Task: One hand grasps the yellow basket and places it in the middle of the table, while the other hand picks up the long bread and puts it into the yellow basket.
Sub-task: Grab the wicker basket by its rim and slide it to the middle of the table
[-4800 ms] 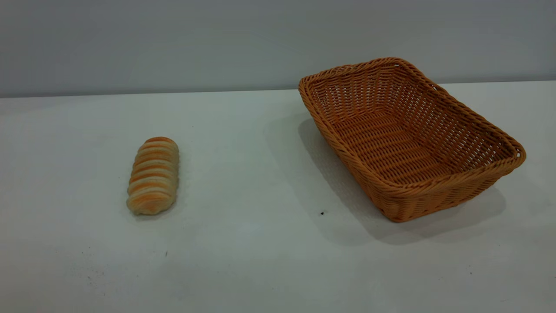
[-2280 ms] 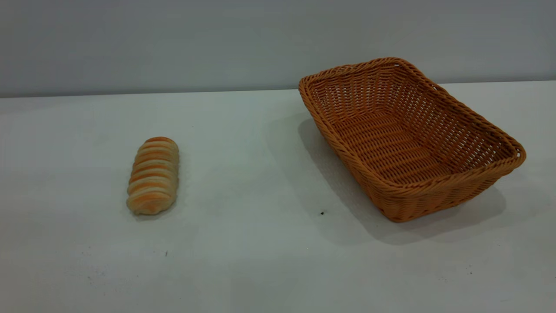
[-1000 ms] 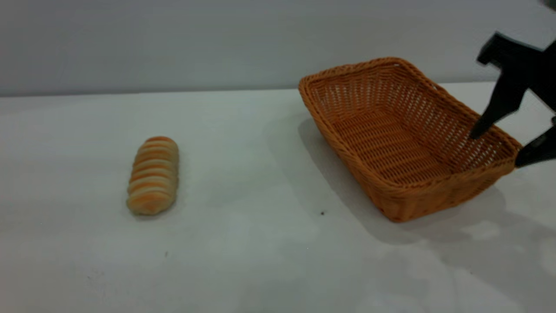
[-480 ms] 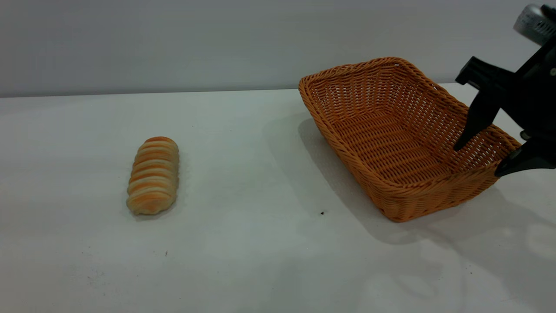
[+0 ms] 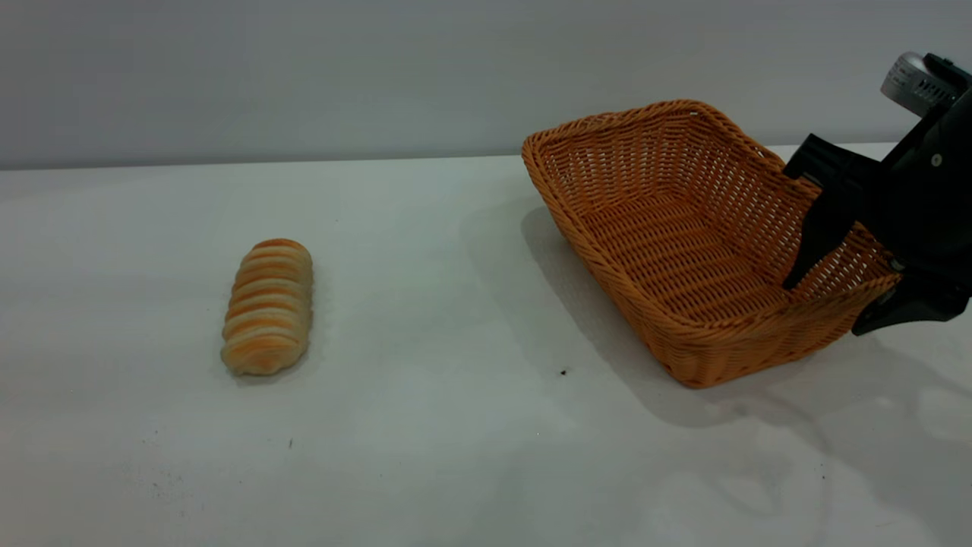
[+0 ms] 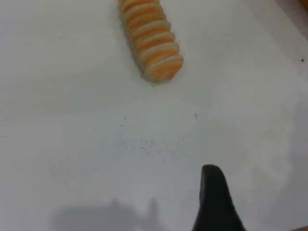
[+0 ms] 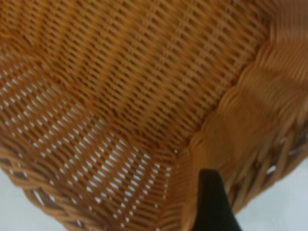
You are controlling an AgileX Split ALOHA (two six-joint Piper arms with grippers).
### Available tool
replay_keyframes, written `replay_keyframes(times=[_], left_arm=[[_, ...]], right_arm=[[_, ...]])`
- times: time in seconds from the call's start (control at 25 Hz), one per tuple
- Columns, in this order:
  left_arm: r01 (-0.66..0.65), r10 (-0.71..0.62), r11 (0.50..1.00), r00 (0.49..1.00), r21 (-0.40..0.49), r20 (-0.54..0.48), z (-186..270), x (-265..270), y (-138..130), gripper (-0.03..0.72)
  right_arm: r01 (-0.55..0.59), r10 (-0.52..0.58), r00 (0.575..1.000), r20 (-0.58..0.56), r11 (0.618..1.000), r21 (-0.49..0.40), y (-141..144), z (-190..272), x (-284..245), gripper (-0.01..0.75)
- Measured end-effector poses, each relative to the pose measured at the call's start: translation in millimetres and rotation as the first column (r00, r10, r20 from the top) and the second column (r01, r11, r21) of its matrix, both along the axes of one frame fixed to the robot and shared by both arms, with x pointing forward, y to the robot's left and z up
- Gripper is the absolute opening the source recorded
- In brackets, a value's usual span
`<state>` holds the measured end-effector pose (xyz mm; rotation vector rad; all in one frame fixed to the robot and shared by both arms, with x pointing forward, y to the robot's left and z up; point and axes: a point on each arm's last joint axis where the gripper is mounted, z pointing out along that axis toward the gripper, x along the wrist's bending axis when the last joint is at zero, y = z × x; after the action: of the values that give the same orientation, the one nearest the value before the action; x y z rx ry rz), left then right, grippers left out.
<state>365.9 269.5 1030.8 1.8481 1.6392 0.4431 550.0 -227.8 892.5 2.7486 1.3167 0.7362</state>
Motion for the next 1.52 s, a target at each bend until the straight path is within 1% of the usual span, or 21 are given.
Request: replay_keyframes(times=[0.24,0.32,0.4,0.56,0.64,0.72,0.76,0.8,0.92,1.04,1.2,1.28,1.44,1.52], left_arm=[[-0.001,0.001,1.000,1.000,-0.001,0.007,0.4,0.5,0.0,0.513],[-0.001,0.001,1.000,1.000,-0.001,0.007,0.4,0.5,0.0,0.513],[-0.001,0.001,1.000,1.000,-0.001,0.007,0.4,0.5,0.0,0.513],[-0.002,0.002,1.000,1.000,-0.001,0.008,0.5,0.6,0.0,0.513],[-0.002,0.002,1.000,1.000,-0.001,0.010,0.6,0.7,0.0,0.513],[-0.002,0.002,1.000,1.000,-0.001,0.011,0.6,0.8,0.0,0.513],[-0.003,0.003,1.000,1.000,-0.002,0.011,0.7,0.8,0.0,0.513],[-0.003,0.003,1.000,1.000,-0.002,0.013,0.8,0.9,0.0,0.513],[-0.003,0.003,1.000,1.000,-0.002,0.014,0.8,1.0,0.0,0.513],[-0.003,0.003,1.000,1.000,-0.002,0.014,0.8,1.0,0.0,0.513],[-0.003,0.003,1.000,1.000,-0.002,0.014,0.8,1.0,0.0,0.513],[-0.003,0.003,1.000,1.000,-0.002,0.014,0.8,1.0,0.0,0.513],[-0.003,0.003,1.000,1.000,-0.002,0.014,0.8,1.0,0.0,0.513],[-0.003,0.003,1.000,1.000,-0.003,0.015,0.9,1.1,0.0,0.513]], right_arm=[[0.012,-0.012,1.000,-0.019,1.000,-0.009,0.6,-15.2,8.0,0.531],[0.013,-0.014,0.999,-0.030,1.000,-0.012,1.1,-21.0,10.9,0.514],[0.017,-0.017,0.999,-0.036,1.000,-0.013,1.5,-25.4,13.6,0.479],[0.034,-0.034,0.999,-0.033,0.999,-0.010,1.7,-29.0,18.2,0.330],[0.035,-0.036,0.999,-0.013,0.999,-0.013,1.4,-29.3,24.1,0.226],[0.009,-0.008,1.000,0.009,1.000,-0.024,2.2,-27.8,29.7,0.112],[-0.025,0.026,0.999,0.019,0.999,-0.040,2.6,-27.1,31.5,0.092],[-0.063,0.064,0.998,0.017,0.997,-0.055,3.5,-27.4,32.0,0.098],[-0.103,0.104,0.995,0.005,0.993,-0.049,6.4,-24.6,35.9,0.100],[-0.178,0.179,0.984,0.006,0.983,-0.047,11.0,-17.1,45.4,0.100],[-0.300,0.301,0.954,0.013,0.953,-0.041,20.3,-1.9,57.0,0.100],[-0.361,0.362,0.932,0.018,0.932,-0.044,27.3,2.1,58.2,0.100],[-0.436,0.437,0.900,0.010,0.899,-0.043,36.4,0.5,55.3,0.100],[-0.448,0.448,0.894,-0.001,0.894,-0.033,38.1,-2.7,54.2,0.100]])
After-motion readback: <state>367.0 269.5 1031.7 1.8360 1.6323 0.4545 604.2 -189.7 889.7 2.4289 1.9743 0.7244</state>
